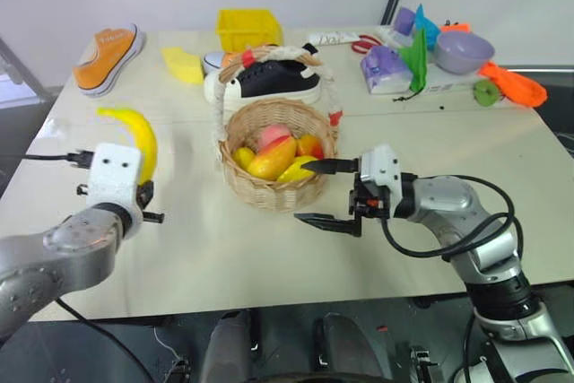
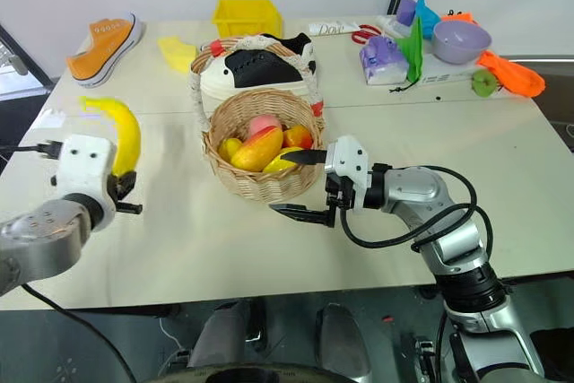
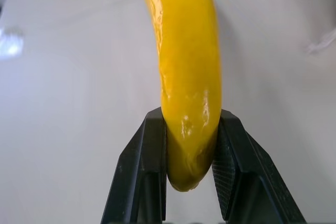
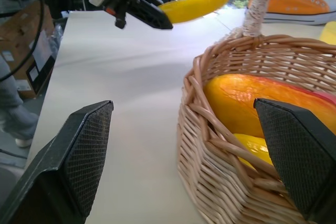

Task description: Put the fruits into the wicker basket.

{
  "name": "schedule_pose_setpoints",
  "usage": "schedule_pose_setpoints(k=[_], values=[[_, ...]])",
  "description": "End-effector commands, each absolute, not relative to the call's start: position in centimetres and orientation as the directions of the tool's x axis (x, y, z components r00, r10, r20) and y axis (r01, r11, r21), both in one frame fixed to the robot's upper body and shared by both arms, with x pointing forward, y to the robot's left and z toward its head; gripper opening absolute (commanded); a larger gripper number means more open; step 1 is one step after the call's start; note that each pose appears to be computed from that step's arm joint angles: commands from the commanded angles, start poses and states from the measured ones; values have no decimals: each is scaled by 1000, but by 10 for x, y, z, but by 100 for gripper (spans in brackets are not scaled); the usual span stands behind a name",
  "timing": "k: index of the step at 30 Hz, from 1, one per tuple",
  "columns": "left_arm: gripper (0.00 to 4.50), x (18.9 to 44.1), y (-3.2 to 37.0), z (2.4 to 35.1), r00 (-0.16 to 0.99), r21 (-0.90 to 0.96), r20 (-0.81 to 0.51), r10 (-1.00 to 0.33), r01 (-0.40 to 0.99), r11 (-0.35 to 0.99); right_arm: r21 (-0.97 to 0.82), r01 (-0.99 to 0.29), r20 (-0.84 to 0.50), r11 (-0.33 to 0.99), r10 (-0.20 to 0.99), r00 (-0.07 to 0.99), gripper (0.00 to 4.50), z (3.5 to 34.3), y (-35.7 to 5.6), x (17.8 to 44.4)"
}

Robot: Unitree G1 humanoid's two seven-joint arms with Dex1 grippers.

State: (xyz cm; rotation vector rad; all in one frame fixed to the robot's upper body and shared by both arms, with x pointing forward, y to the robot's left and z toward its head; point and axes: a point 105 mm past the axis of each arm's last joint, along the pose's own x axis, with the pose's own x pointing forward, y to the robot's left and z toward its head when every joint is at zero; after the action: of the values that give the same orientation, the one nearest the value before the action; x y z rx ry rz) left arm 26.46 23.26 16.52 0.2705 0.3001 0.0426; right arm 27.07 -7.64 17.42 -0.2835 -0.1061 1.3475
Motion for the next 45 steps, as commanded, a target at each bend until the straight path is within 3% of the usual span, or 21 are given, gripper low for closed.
schedule_pose_setpoints(k=[1, 5, 10, 18, 24, 35, 41, 45], values=[[104, 255, 213, 206, 994, 283, -4, -105, 102, 954, -311, -930, -70, 193, 972, 225, 450, 185, -78, 269], [104, 245, 187, 223, 952, 329, 104, -288, 241, 913, -313, -929, -70, 199, 970, 231, 450, 185, -78, 271], [104, 229, 150, 227, 852, 441, 79, -517, 435, 785, -324, -920, -76, 223, 963, 260, 450, 185, -84, 275], [104, 207, 130, 222, 741, 486, -43, -670, 602, 634, -326, -918, -78, 227, 961, 266, 450, 185, -86, 276], [104, 199, 118, 198, 633, 374, -230, -739, 758, 534, -328, -916, -73, 230, 961, 268, 450, 185, -85, 277], [104, 277, 123, 210, 721, 378, -303, -623, 691, 616, -344, -891, -58, 297, 940, 335, 450, 188, -93, 276], [104, 297, 115, 205, 690, 344, -380, -617, 724, 598, -350, -877, -55, 330, 927, 370, 450, 189, -97, 276], [246, 304, 111, 209, 685, 349, -370, -627, 728, 590, -351, -868, -56, 351, 917, 394, 450, 189, -101, 275]])
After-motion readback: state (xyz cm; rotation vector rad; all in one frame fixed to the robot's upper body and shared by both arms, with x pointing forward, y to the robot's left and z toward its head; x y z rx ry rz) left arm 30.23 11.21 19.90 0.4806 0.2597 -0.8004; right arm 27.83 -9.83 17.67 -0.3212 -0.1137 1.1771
